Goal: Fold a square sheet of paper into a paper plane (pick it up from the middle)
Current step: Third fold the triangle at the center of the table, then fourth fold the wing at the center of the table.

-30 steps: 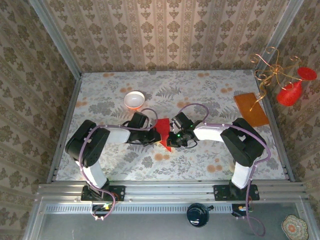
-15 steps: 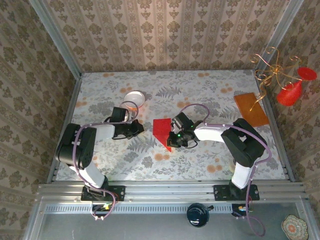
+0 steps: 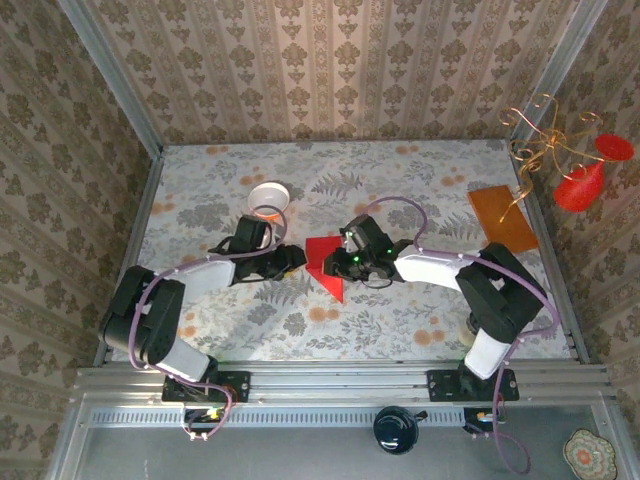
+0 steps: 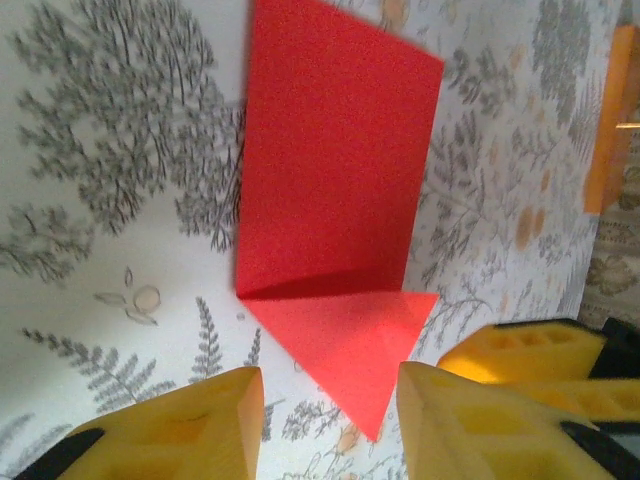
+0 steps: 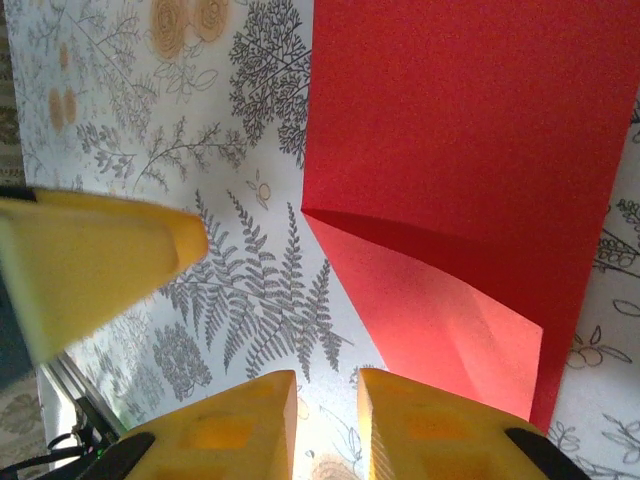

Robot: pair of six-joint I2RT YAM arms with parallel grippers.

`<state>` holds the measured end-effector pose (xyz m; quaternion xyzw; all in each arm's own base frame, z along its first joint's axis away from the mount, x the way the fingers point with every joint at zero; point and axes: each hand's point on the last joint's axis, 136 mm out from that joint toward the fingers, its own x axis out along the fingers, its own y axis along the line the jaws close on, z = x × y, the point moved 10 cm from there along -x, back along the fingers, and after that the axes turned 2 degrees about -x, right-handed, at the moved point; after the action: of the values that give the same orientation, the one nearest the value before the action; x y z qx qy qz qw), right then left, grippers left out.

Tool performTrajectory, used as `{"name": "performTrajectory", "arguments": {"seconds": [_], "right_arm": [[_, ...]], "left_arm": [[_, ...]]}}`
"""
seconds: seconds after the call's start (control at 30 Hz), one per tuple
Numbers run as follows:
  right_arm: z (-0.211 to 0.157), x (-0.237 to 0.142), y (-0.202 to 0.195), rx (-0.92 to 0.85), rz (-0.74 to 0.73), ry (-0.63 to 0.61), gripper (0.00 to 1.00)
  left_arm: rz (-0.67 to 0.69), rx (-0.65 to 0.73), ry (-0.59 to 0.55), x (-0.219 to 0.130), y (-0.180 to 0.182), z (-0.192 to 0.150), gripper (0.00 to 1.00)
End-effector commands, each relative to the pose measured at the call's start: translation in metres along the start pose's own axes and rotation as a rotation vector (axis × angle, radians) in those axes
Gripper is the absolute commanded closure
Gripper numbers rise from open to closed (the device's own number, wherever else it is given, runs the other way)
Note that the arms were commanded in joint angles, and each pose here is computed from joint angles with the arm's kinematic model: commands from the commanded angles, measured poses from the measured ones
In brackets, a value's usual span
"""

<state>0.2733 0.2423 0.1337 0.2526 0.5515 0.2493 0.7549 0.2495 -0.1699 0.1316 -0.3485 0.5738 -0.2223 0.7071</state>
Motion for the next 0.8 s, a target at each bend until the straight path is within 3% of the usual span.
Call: {"name": "performTrajectory", "arguments": {"seconds": [0.0,0.77], "right_arm": [[0.003,0.009,-0.011,0.035,-0.038,-0.025,0.75],[-0.003,0.026,-0.049,0.124,-0.126,0.019,0.75]], "left_arm": [[-0.018,-0.066,0.036,0.011,-0.001,-0.005,0.55],[-0.013,-0.161,0.124,0.038,0.001,0.001,0.56]]}}
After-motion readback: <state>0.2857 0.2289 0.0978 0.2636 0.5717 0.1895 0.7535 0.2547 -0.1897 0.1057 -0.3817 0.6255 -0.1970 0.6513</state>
